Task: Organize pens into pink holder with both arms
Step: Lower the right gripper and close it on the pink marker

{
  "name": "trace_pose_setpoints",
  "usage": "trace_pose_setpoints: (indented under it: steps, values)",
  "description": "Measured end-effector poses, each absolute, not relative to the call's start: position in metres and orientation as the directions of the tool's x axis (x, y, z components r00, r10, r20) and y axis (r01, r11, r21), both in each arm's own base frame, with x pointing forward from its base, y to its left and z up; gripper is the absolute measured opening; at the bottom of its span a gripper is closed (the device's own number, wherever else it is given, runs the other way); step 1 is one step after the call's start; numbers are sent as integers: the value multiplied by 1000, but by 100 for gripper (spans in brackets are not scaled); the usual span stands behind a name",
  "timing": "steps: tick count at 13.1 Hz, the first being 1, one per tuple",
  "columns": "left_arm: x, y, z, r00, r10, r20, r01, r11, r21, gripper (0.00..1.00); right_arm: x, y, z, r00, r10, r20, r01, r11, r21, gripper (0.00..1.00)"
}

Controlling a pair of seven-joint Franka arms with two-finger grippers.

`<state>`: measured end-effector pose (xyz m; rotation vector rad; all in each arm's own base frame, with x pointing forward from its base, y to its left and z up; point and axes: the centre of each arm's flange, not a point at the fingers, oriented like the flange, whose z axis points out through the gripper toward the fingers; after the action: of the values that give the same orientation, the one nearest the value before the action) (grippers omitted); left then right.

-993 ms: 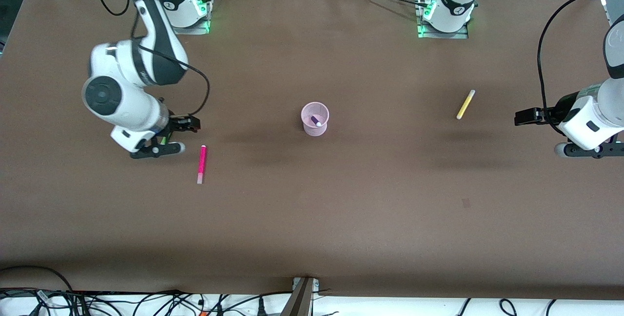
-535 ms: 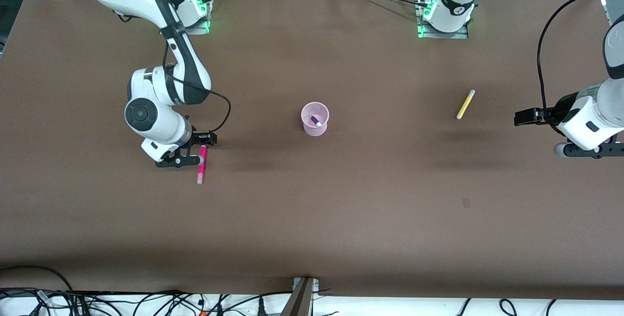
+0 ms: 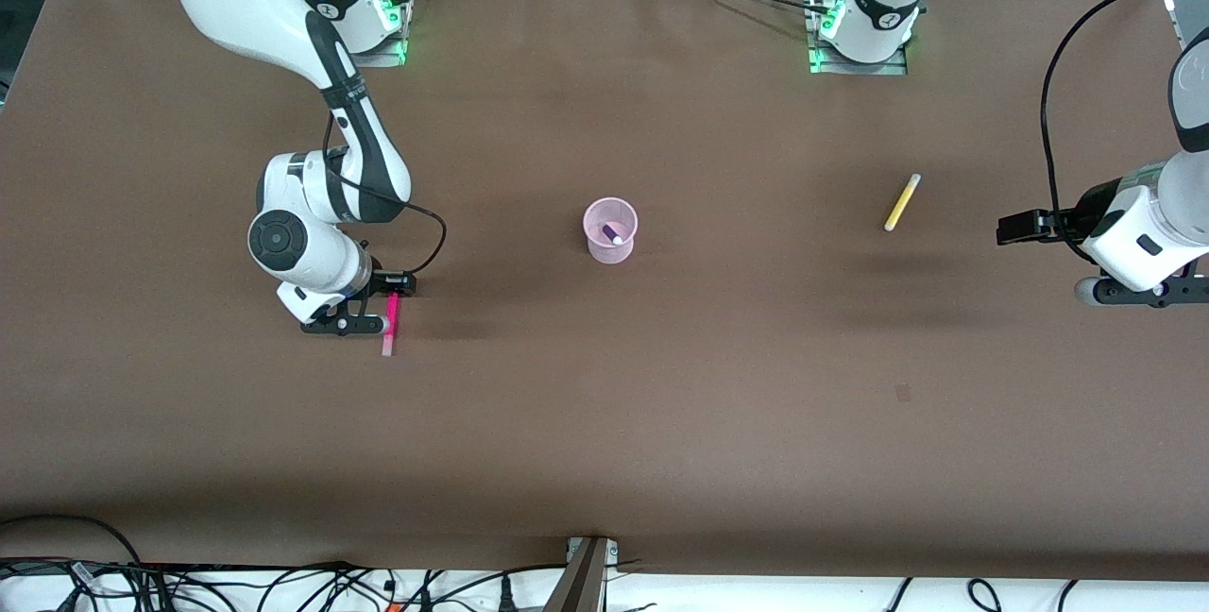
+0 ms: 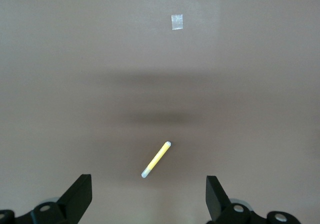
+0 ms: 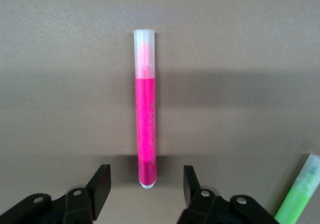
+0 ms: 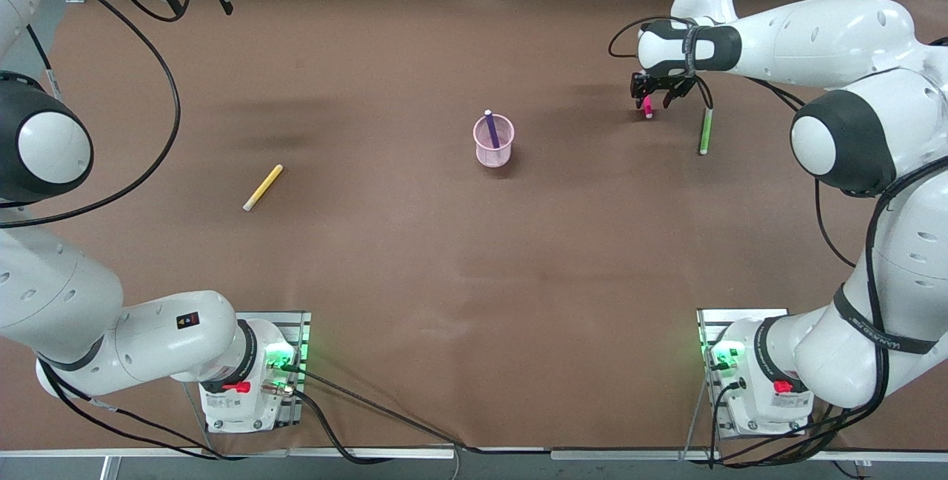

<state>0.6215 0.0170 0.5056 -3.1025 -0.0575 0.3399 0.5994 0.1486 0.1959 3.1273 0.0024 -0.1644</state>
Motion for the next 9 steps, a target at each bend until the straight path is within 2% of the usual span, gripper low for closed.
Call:
trace_pose_setpoints:
  steps: [2, 3, 6, 7, 9]
  values:
    - [621, 18, 509, 977, 42, -210, 38, -999, -25, 100, 599, 147, 190, 994, -6, -105, -5, -1000, 10, 66]
    - [621, 22, 509, 977, 49, -210, 44, -999, -26, 100, 599, 146, 187, 994, -18, -109, -17, -1000, 4, 58]
    - [621, 30, 508, 975, 62, -211, 58, -998, -27, 100, 599, 143, 178, 993, -37, -114, -38, -999, -2, 55]
    - [621, 29, 507, 975, 61, -213, 56, -998, -27, 100, 599, 143, 177, 993, -38, -114, -39, -999, -2, 45]
    - [621, 26, 505, 975, 55, -217, 50, -998, -26, 100, 601, 141, 180, 993, -47, -109, -48, -999, -7, 19]
